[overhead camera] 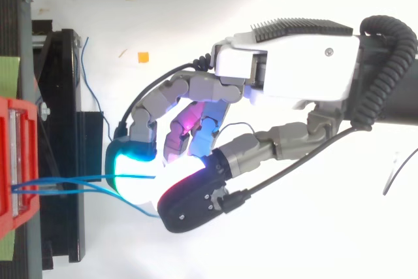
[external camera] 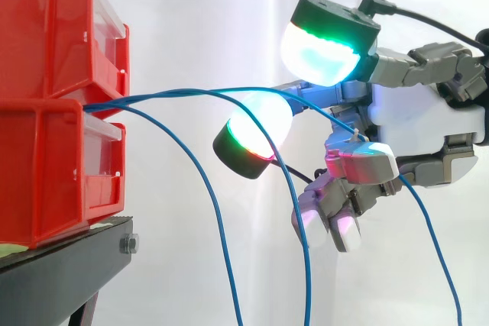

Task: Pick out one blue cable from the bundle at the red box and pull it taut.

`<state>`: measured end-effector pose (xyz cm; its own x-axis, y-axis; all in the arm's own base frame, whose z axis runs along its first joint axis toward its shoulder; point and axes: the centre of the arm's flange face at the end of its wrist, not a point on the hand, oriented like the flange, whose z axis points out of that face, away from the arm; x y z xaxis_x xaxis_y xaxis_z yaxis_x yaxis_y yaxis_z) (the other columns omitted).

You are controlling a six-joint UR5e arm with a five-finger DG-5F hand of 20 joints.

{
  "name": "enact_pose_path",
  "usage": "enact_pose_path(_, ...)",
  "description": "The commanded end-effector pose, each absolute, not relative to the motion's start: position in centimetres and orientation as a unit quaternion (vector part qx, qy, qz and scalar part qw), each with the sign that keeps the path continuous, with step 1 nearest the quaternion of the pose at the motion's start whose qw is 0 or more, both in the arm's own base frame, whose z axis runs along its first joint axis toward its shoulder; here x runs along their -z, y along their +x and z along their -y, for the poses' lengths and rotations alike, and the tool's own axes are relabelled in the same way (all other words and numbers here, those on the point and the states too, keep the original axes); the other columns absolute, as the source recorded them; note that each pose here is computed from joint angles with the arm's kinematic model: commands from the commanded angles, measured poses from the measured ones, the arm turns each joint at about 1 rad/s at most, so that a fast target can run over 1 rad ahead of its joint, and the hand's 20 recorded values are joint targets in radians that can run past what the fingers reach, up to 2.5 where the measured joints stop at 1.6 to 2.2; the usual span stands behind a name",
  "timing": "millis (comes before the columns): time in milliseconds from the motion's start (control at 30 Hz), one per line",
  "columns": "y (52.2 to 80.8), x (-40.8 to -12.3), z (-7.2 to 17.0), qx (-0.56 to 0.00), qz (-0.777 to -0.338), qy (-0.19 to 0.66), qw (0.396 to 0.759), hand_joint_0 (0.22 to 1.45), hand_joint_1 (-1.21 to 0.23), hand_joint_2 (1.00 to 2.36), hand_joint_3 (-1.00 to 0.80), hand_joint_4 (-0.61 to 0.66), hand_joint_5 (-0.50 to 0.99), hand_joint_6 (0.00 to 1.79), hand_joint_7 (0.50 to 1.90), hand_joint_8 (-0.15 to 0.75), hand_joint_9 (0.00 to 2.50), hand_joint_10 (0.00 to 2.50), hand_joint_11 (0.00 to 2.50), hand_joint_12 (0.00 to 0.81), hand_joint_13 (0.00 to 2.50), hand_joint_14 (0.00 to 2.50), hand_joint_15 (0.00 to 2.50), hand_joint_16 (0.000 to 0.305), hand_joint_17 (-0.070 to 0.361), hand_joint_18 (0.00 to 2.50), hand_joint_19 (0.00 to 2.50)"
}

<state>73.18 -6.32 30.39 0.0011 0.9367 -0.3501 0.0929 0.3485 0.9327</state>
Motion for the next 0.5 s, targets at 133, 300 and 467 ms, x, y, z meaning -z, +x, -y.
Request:
enact_pose_path(133,73.17,-30.38,6.32,-0.375,-0.600,0.429,0.561,0.64,-0.46,1.01,-0.40,-0.01,-0.10,0.76,0.82,0.261,1.33,0.03,0.97,0.397,0.89,0.02,0.57,0.052,0.118,0.77,0.77)
enact_pose_path(300,73.17,-30.38,6.32,-0.375,-0.600,0.429,0.561,0.63,-0.51,1.02,-0.24,0.04,-0.11,0.79,0.80,0.279,1.34,0.03,1.01,0.415,0.89,0.02,0.57,0.055,0.124,0.78,0.77)
enact_pose_path(467,73.18,-30.38,6.21,-0.376,-0.600,0.429,0.561,0.62,-0.53,1.02,-0.18,0.08,-0.12,0.84,0.74,0.297,1.30,0.03,1.04,0.428,0.88,0.02,0.56,0.058,0.131,0.78,0.76)
